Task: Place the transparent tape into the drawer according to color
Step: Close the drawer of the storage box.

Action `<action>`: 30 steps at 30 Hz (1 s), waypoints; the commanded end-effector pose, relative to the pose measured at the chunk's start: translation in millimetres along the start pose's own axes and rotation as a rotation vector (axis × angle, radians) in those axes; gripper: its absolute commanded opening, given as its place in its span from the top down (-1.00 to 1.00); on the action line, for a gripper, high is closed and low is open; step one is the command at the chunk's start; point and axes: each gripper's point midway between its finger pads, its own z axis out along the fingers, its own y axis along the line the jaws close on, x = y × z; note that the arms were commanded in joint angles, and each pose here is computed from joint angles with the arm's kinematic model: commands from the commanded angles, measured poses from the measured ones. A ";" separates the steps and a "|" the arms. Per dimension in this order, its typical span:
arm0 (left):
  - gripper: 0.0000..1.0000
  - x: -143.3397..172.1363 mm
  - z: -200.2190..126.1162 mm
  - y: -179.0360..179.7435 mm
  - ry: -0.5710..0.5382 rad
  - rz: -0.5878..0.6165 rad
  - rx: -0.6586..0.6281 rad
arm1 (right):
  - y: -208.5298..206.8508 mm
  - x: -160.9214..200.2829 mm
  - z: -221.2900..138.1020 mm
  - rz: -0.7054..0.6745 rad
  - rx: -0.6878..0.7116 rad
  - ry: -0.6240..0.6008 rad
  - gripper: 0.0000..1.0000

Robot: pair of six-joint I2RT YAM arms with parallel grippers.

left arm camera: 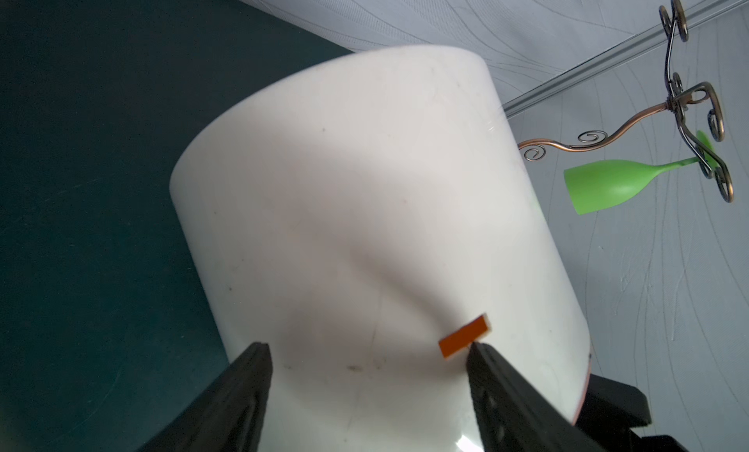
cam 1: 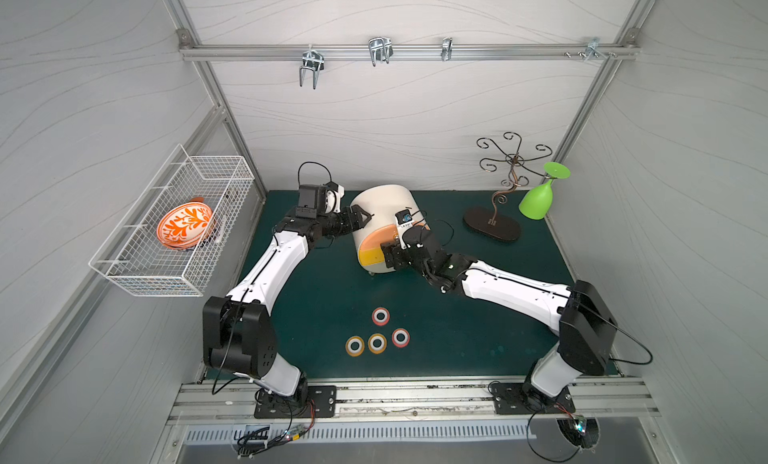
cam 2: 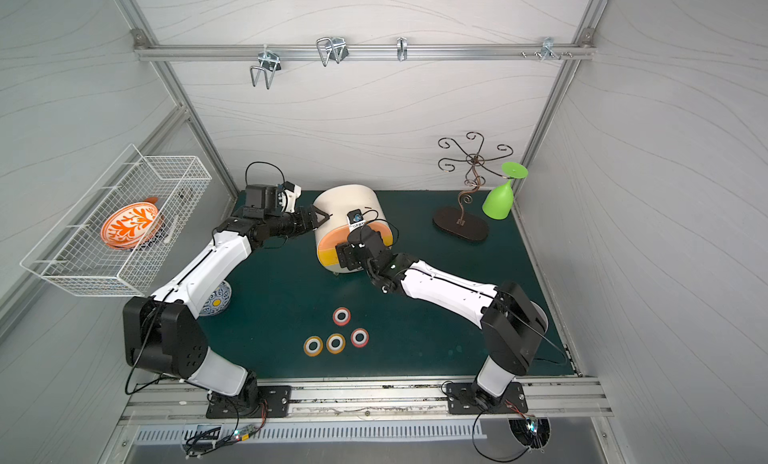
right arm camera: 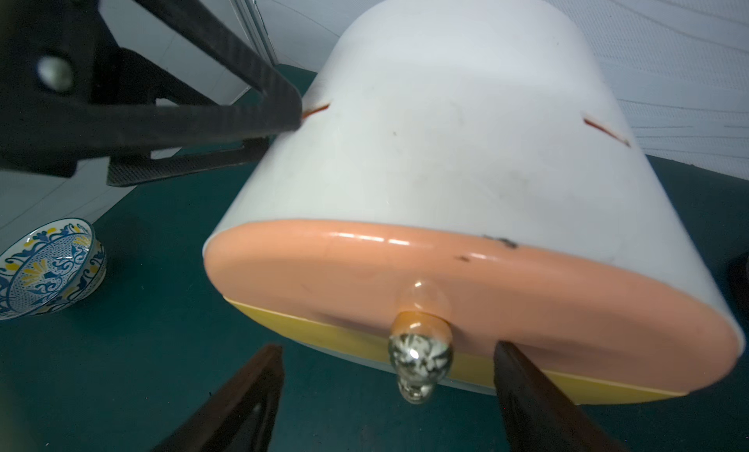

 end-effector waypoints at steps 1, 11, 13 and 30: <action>-0.60 -1.4 3.5 -4.0 0.011 0.019 0.015 | -2.8 -20.2 5.9 0.000 0.017 -0.062 -0.71; -0.61 -1.8 4.0 -0.5 0.013 0.017 0.011 | -11.7 18.1 -7.4 0.038 -0.001 -0.012 -0.72; -0.61 -1.4 4.6 0.4 0.015 0.013 0.012 | -18.3 32.1 -10.2 0.052 -0.009 -0.011 -0.72; -0.62 0.0 7.1 5.0 0.021 0.005 0.013 | -32.2 51.7 9.8 0.031 -0.100 -0.049 -0.48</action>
